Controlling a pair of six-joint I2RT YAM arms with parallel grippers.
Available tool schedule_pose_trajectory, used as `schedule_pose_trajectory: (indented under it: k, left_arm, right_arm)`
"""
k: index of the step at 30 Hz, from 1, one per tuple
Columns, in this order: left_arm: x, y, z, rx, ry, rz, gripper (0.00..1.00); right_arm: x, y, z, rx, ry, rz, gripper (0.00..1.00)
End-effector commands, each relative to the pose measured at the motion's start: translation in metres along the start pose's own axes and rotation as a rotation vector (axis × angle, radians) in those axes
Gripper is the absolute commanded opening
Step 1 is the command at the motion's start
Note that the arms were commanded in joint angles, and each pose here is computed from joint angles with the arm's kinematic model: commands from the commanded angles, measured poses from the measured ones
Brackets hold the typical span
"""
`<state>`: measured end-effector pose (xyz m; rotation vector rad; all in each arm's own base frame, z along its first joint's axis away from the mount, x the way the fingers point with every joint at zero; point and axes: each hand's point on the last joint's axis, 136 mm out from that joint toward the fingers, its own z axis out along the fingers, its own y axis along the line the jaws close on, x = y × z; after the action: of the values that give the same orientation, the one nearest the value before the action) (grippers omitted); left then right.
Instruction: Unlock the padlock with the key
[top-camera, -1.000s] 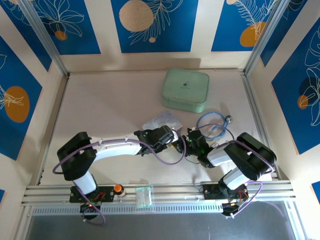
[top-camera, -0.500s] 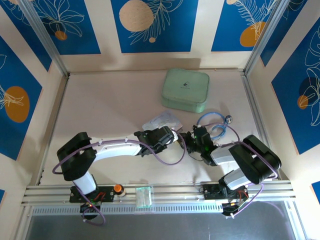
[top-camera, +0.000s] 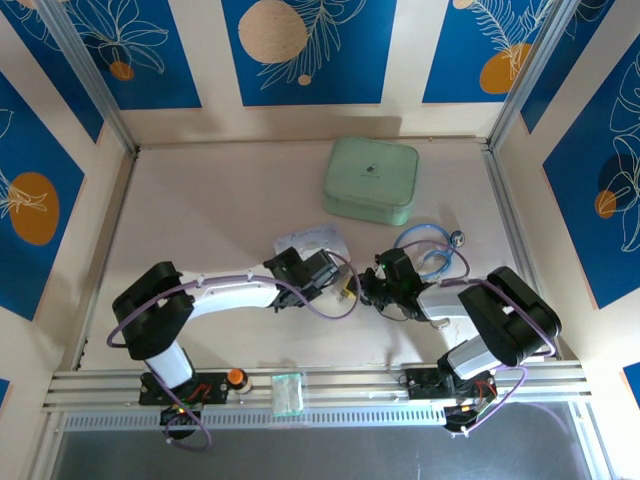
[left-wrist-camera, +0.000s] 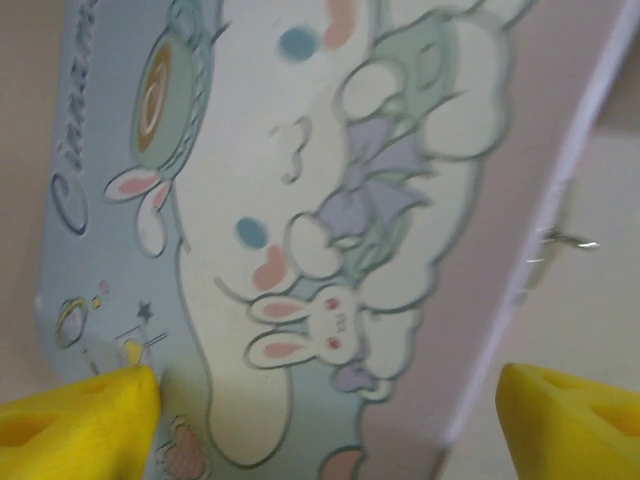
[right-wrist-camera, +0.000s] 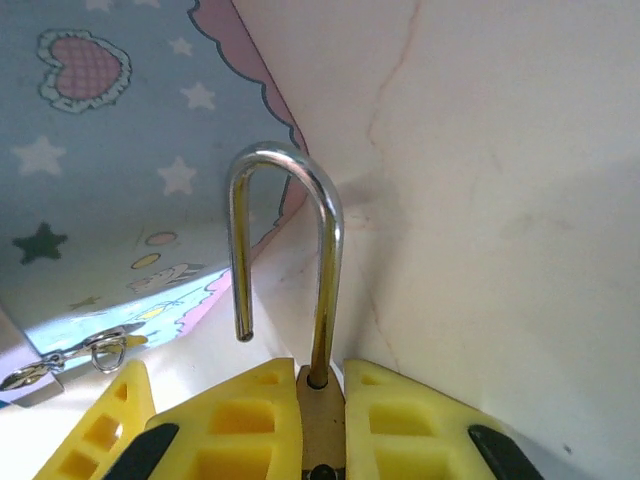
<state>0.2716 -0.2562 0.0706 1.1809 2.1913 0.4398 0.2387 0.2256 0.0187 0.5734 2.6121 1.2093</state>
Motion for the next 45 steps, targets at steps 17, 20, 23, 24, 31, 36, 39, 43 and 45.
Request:
schedule_pose_trajectory:
  k: [17,20,23,24,31,36,39,43,45]
  left_arm:
    - [-0.013,0.043,-0.025,-0.078,-0.088,-0.299,0.99]
    - [-0.016,0.042,-0.031,-0.043,-0.119,-0.338,1.00]
    - [-0.018,0.042,-0.038,-0.015,-0.145,-0.367,0.99]
    - [-0.018,0.044,-0.040,-0.011,-0.152,-0.379,0.99]
    - [-0.011,0.060,-0.055,0.048,-0.224,-0.543,0.99]
    - [0.002,0.092,-0.069,0.012,-0.316,-0.715,0.99]
    - [0.017,0.111,-0.074,-0.019,-0.330,-0.788,0.99]
    - [0.050,0.146,-0.077,-0.176,-0.295,-0.855,0.99]
    - [0.065,0.162,-0.078,-0.260,-0.284,-0.877,0.99]
  right_arm:
    - [0.077,-0.058,-0.042,0.391,0.490,-0.084,0.04]
    - [0.079,-0.060,-0.049,0.431,0.505,-0.117,0.05]
    - [0.079,-0.061,-0.051,0.450,0.519,-0.127,0.09]
    - [0.079,-0.062,-0.052,0.459,0.521,-0.129,0.11]
    - [0.069,-0.058,-0.061,0.489,0.470,-0.179,0.35]
    - [0.054,-0.043,-0.068,0.510,0.404,-0.234,0.61]
    - [0.035,-0.032,-0.078,0.545,0.312,-0.307,0.69]
    - [-0.003,-0.009,-0.097,0.584,0.122,-0.457,0.74]
    - [-0.026,0.002,-0.107,0.612,0.002,-0.549,0.84]
